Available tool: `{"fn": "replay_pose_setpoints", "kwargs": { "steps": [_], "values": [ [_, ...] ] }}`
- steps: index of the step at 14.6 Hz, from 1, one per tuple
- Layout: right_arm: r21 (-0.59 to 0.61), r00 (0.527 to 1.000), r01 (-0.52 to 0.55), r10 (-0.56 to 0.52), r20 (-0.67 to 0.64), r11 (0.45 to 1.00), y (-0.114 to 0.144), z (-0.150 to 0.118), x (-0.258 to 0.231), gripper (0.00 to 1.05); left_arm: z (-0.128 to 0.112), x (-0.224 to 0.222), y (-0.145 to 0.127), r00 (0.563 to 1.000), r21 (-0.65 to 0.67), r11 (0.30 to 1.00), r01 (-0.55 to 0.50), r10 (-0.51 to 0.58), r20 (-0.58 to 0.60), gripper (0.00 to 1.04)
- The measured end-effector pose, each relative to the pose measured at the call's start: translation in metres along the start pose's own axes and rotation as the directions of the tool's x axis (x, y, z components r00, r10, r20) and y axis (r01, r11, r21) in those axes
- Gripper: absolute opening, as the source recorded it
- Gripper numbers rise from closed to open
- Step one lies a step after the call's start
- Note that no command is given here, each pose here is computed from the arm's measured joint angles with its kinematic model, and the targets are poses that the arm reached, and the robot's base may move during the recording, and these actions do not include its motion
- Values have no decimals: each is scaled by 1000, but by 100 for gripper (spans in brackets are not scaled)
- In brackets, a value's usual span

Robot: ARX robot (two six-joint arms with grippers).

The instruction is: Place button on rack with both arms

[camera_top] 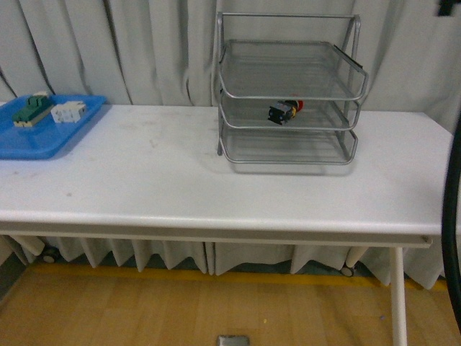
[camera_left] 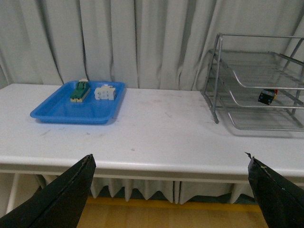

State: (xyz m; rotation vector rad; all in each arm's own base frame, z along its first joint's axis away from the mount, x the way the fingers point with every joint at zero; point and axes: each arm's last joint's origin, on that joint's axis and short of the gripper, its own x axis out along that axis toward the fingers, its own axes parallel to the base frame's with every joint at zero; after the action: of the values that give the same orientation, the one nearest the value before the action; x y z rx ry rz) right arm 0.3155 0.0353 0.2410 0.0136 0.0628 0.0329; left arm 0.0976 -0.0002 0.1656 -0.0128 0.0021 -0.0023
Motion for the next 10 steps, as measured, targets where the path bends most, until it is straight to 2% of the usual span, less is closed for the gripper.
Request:
{"fn": "replay_pose_setpoints", "kwargs": {
  "steps": [1,3,5,10],
  "values": [
    [1,997,32,-32,66,999,-16,-11,-30,2,0,0,0,1000,0,1000,0,0,0,98],
    [-3,993,58,-57,100,998,-36,-25,-69,2,0,0,0,1000,0,1000,0,0,0,98],
    [-5,998,41,-40,49,999,-34,-49,-94,2,0,0,0,1000,0,1000,0,0,0,98],
    [-6,998,33,-33,54,999,-32,-65,-131,2,0,0,0,1000,0,1000,0,0,0,98]
  ]
}}
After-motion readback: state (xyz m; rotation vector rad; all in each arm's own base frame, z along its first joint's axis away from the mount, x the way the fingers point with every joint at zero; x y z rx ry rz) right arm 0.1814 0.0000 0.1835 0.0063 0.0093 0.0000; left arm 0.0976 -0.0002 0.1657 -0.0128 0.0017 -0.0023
